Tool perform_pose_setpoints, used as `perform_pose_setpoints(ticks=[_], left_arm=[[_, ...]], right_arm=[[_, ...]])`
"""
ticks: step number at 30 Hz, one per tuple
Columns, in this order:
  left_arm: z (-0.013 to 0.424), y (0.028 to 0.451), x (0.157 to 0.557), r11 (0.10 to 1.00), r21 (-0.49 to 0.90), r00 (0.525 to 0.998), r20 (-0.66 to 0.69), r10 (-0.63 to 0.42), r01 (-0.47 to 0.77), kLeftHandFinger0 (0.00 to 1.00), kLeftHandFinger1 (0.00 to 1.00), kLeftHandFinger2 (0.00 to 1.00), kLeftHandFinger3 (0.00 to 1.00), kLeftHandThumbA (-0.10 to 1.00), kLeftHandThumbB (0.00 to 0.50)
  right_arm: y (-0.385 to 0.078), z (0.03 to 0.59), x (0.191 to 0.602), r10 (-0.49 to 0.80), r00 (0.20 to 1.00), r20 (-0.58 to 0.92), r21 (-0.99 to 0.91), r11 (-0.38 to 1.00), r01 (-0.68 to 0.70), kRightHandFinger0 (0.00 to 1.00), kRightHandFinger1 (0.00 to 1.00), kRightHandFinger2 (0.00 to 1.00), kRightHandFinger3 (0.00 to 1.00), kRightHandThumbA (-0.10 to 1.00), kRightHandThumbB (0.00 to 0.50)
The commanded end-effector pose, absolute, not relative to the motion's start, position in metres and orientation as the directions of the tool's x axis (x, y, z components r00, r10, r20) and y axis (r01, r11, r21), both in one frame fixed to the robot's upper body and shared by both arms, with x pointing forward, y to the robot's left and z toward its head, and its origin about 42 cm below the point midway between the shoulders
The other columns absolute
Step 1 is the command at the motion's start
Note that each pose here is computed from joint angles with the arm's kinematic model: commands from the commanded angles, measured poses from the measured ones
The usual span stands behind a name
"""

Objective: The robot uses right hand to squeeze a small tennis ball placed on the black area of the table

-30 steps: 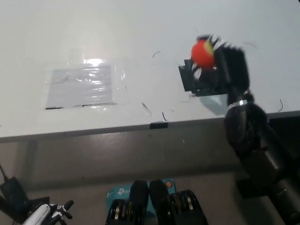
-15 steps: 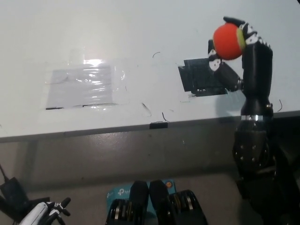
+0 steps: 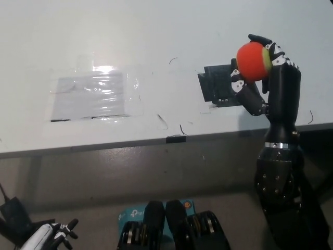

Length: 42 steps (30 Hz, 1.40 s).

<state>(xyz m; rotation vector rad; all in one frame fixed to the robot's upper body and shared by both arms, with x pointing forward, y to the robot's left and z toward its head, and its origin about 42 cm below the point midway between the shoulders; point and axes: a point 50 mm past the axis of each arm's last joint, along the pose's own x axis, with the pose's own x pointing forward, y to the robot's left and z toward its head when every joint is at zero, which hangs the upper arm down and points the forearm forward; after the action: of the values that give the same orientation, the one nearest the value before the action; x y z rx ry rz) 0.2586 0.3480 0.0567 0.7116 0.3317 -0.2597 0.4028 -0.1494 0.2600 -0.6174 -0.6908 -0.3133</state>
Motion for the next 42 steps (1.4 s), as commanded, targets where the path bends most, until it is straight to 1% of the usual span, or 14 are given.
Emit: perform_pose_setpoints(ticks=[1, 6, 9, 16, 18, 20, 23, 28, 31, 34, 35, 36, 40, 42], left_arm=[[0.067, 0.351, 0.263, 0.714, 0.622, 0.933, -0.336, -0.126, 0.321, 0.22, 0.23, 0.42, 0.51, 1.0, 0.444], [0.066, 0.35, 0.262, 0.718, 0.617, 0.933, -0.334, -0.132, 0.322, 0.22, 0.23, 0.41, 0.52, 1.0, 0.452], [0.067, 0.349, 0.26, 0.714, 0.62, 0.933, -0.335, -0.132, 0.324, 0.22, 0.23, 0.4, 0.52, 1.0, 0.453], [0.067, 0.35, 0.26, 0.71, 0.619, 0.925, -0.356, -0.129, 0.337, 0.21, 0.22, 0.39, 0.48, 1.0, 0.462], [0.067, 0.35, 0.26, 0.706, 0.621, 0.925, -0.356, -0.131, 0.339, 0.21, 0.22, 0.39, 0.48, 1.0, 0.467], [0.067, 0.351, 0.261, 0.714, 0.613, 0.925, -0.357, -0.132, 0.338, 0.22, 0.24, 0.44, 0.5, 1.0, 0.447], [0.068, 0.351, 0.263, 0.717, 0.608, 0.922, -0.363, -0.132, 0.342, 0.18, 0.19, 0.4, 0.48, 1.0, 0.45], [0.068, 0.35, 0.266, 0.715, 0.607, 0.923, -0.359, -0.141, 0.345, 0.18, 0.17, 0.36, 0.45, 1.0, 0.49], [0.069, 0.352, 0.268, 0.706, 0.616, 0.922, -0.362, -0.141, 0.35, 0.2, 0.23, 0.39, 0.49, 1.0, 0.466], [0.07, 0.352, 0.268, 0.706, 0.616, 0.923, -0.354, -0.148, 0.35, 0.18, 0.2, 0.4, 0.54, 1.0, 0.476], [0.072, 0.352, 0.268, 0.701, 0.622, 0.924, -0.355, -0.144, 0.348, 0.14, 0.13, 0.35, 0.51, 1.0, 0.468], [0.072, 0.352, 0.269, 0.706, 0.618, 0.924, -0.356, -0.142, 0.346, 0.15, 0.13, 0.35, 0.5, 1.0, 0.469], [0.073, 0.353, 0.27, 0.712, 0.614, 0.925, -0.355, -0.137, 0.341, 0.18, 0.18, 0.37, 0.48, 1.0, 0.461], [0.072, 0.353, 0.269, 0.712, 0.613, 0.925, -0.354, -0.139, 0.342, 0.2, 0.18, 0.38, 0.49, 1.0, 0.454]], right_arm=[[-0.148, 0.28, 0.4, -0.084, 0.635, 0.768, -0.344, 0.783, 0.519, 0.0, 0.0, 0.25, 0.0, -0.1, 0.24], [-0.147, 0.276, 0.407, -0.037, 0.647, 0.762, -0.399, 0.76, 0.513, 0.0, 0.01, 0.28, 0.0, -0.1, 0.272], [-0.149, 0.274, 0.427, 0.095, 0.74, 0.665, -0.583, 0.685, 0.436, 0.0, 0.1, 0.42, 0.01, -0.1, 0.198], [-0.166, 0.263, 0.483, 0.374, 0.841, 0.392, -0.907, 0.31, 0.285, 0.0, 0.36, 0.76, 0.37, -0.1, 0.133], [-0.168, 0.262, 0.489, 0.389, 0.849, 0.358, -0.927, 0.257, 0.273, 0.0, 0.39, 0.77, 0.38, -0.1, 0.061], [-0.175, 0.257, 0.507, 0.422, 0.866, 0.267, -0.964, 0.12, 0.239, 0.0, 0.15, 0.45, 0.25, -0.1, 0.088], [-0.18, 0.249, 0.522, 0.413, 0.886, 0.21, -0.974, 0.009, 0.227, 0.0, 0.04, 0.33, 0.28, -0.1, 0.094], [-0.183, 0.242, 0.535, 0.354, 0.926, 0.135, -0.99, 0.002, 0.143, 0.0, 0.07, 0.45, 0.48, -0.1, 0.034], [-0.182, 0.235, 0.538, 0.301, 0.953, 0.027, -0.999, -0.035, 0.039, 0.14, 0.36, 0.64, 0.74, -0.1, 0.0], [-0.181, 0.224, 0.534, 0.285, 0.958, -0.028, -0.999, -0.033, -0.02, 0.49, 0.74, 0.91, 0.95, -0.1, 0.02], [-0.179, 0.218, 0.531, 0.264, 0.962, -0.065, -0.998, -0.015, -0.063, 0.85, 1.0, 1.0, 1.0, 0.0, 0.087], [-0.177, 0.218, 0.53, 0.265, 0.961, -0.082, -0.996, 0.005, -0.086, 1.0, 1.0, 1.0, 1.0, 0.12, 0.116], [-0.168, 0.218, 0.524, 0.243, 0.957, -0.16, -0.978, 0.094, -0.187, 1.0, 1.0, 1.0, 1.0, 0.36, 0.278], [-0.161, 0.219, 0.519, 0.234, 0.945, -0.228, -0.96, 0.109, -0.258, 1.0, 1.0, 1.0, 1.0, 0.5, 0.484]])
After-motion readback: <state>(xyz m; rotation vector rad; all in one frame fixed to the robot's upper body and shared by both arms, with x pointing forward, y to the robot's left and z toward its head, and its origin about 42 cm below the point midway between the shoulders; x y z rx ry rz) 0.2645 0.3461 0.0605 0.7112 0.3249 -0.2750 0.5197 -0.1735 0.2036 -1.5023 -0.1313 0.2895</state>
